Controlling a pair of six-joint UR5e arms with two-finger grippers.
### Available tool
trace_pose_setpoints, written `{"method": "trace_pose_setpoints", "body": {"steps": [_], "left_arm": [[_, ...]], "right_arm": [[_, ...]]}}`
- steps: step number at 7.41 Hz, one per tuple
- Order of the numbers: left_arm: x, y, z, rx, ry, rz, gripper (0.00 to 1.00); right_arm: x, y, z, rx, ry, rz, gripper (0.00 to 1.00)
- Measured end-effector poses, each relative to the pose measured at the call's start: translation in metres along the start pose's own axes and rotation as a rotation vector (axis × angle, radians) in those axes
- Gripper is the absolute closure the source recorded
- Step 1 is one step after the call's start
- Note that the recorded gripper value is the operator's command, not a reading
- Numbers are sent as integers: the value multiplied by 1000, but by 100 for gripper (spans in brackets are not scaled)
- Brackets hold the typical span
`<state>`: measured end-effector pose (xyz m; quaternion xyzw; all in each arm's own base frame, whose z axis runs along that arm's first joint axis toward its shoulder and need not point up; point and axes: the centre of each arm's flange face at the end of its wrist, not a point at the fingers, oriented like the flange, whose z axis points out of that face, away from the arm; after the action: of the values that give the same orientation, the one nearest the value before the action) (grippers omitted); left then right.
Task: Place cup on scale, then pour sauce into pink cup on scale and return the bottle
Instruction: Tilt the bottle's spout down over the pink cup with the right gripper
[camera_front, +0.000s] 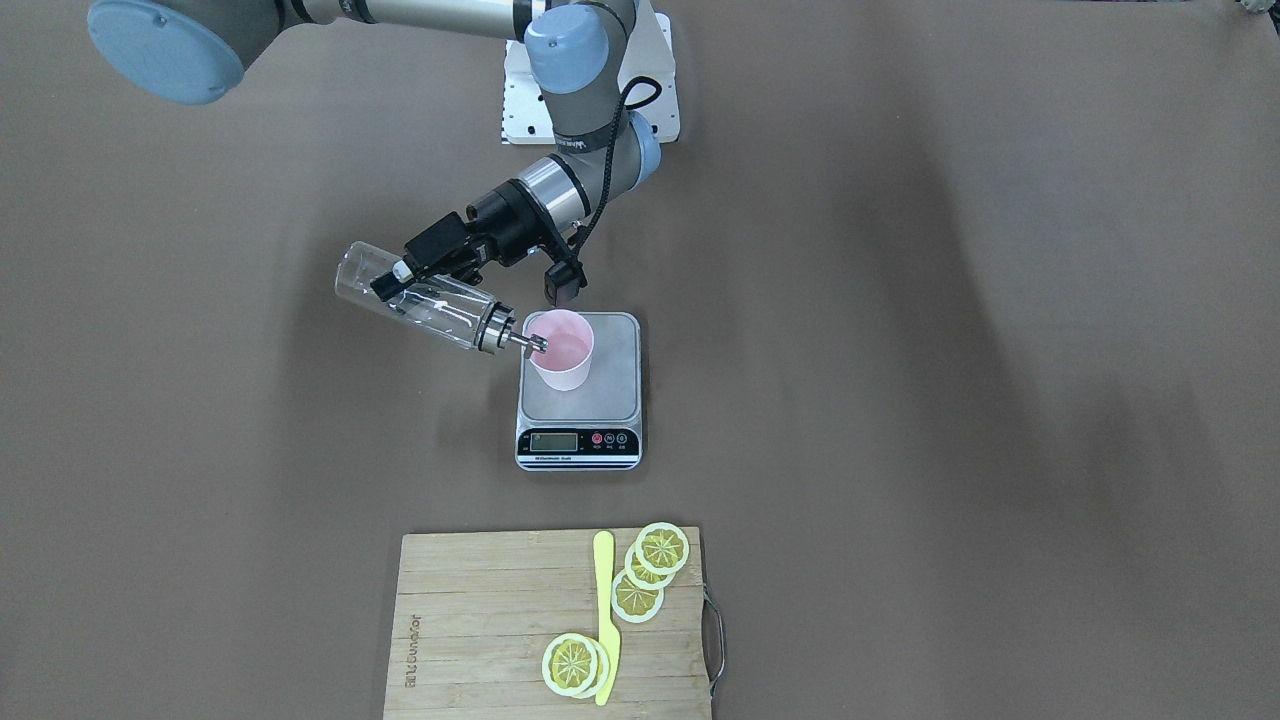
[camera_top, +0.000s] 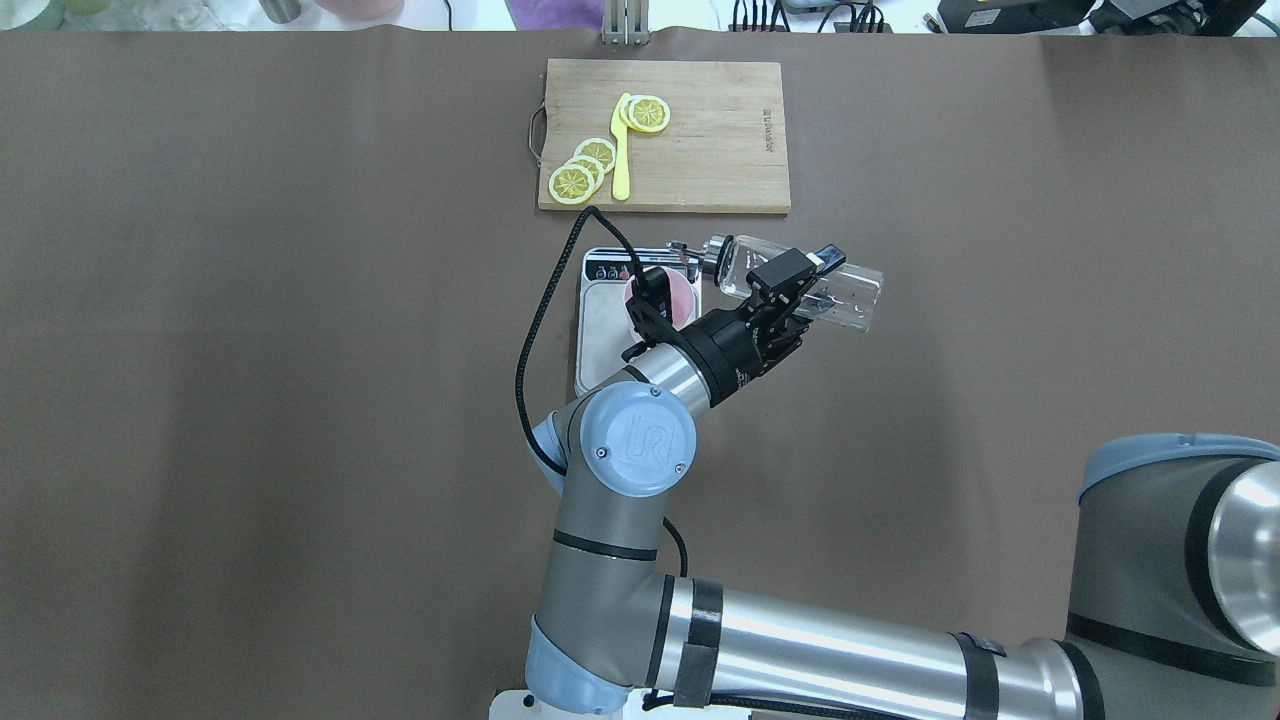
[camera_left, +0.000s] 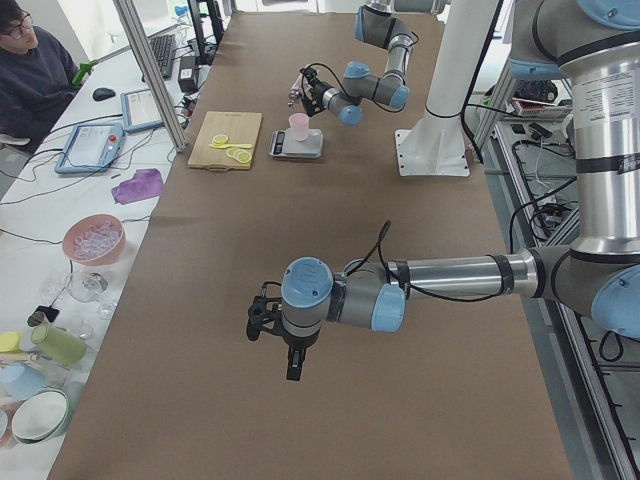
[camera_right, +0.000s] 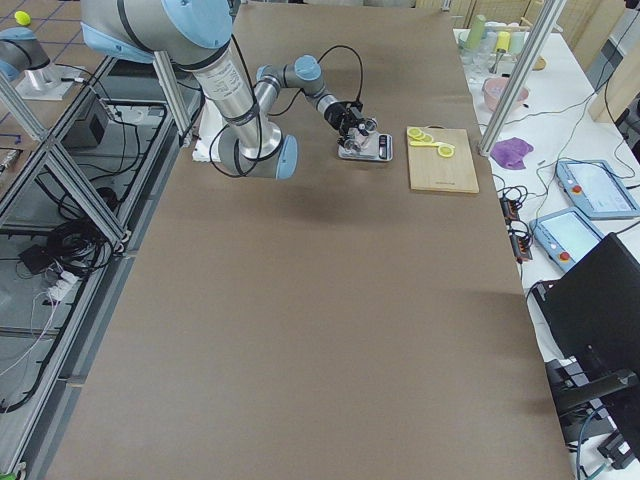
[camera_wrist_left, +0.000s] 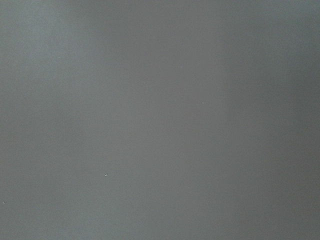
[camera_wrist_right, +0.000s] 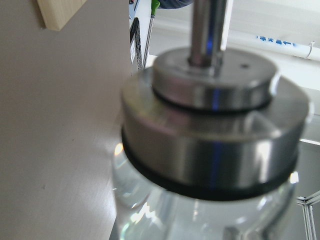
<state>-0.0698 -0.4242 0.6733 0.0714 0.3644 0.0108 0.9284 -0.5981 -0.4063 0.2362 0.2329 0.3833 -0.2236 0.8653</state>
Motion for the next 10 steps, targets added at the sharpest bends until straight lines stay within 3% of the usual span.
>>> {"method": "trace_pose_setpoints", "body": {"steps": [10], "left_arm": [[-2, 1, 2, -5, 0, -7, 2]], "right_arm": [[-11, 16, -9, -63, 110, -64, 100]]}}
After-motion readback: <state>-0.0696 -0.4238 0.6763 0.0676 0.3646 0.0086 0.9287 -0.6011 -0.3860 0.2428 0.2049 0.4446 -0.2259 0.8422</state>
